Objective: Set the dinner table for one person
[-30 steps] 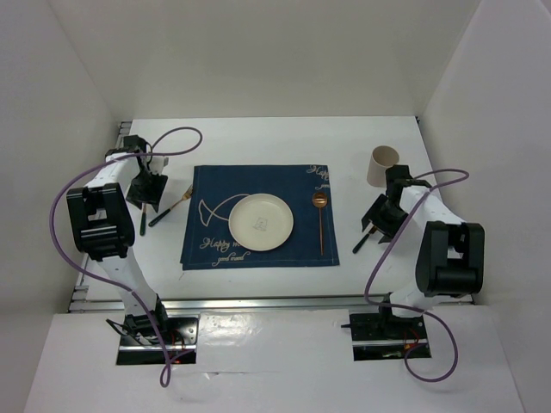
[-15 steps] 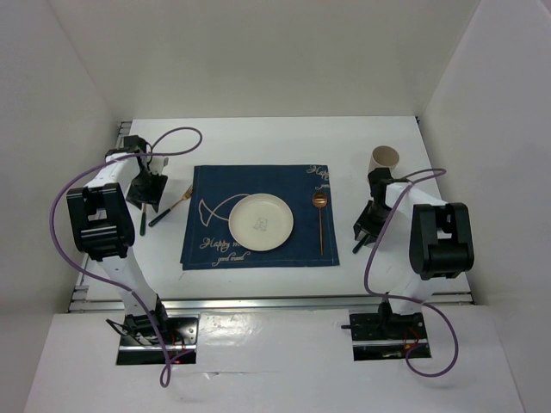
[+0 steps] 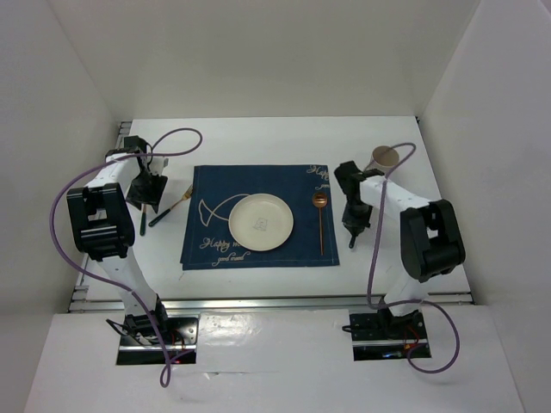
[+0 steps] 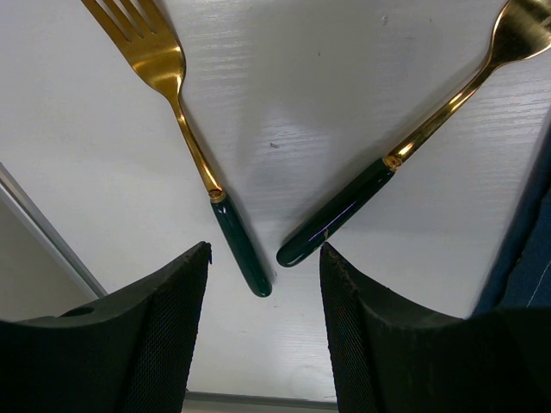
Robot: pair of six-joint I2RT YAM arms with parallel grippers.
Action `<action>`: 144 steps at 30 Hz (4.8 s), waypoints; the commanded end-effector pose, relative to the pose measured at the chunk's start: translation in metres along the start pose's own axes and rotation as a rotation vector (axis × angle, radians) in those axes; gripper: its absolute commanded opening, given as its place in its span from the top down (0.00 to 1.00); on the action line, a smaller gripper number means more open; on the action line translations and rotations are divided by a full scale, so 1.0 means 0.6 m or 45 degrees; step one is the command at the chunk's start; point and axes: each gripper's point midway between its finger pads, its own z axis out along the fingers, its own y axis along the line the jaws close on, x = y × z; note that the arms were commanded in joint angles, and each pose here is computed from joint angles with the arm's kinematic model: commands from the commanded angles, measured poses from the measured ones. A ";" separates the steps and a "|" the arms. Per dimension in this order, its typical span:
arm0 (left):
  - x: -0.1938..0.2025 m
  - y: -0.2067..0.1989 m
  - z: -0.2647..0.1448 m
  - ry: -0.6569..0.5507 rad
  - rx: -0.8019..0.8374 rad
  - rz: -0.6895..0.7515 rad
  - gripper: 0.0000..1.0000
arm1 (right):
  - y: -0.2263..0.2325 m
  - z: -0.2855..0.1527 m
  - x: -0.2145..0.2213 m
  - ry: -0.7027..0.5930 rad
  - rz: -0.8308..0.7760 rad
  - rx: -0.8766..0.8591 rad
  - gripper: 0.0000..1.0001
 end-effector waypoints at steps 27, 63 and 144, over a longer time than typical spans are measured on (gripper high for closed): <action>0.013 -0.002 -0.002 0.019 -0.013 -0.001 0.40 | 0.280 -0.045 0.084 -0.070 -0.420 -0.281 1.00; 0.016 -0.003 -0.001 0.041 -0.006 0.001 0.40 | 0.249 -0.053 0.107 -0.041 -0.420 -0.264 1.00; 0.018 0.013 -0.013 0.038 -0.081 -0.013 0.40 | 0.078 -0.201 -0.396 -0.572 0.046 -0.255 1.00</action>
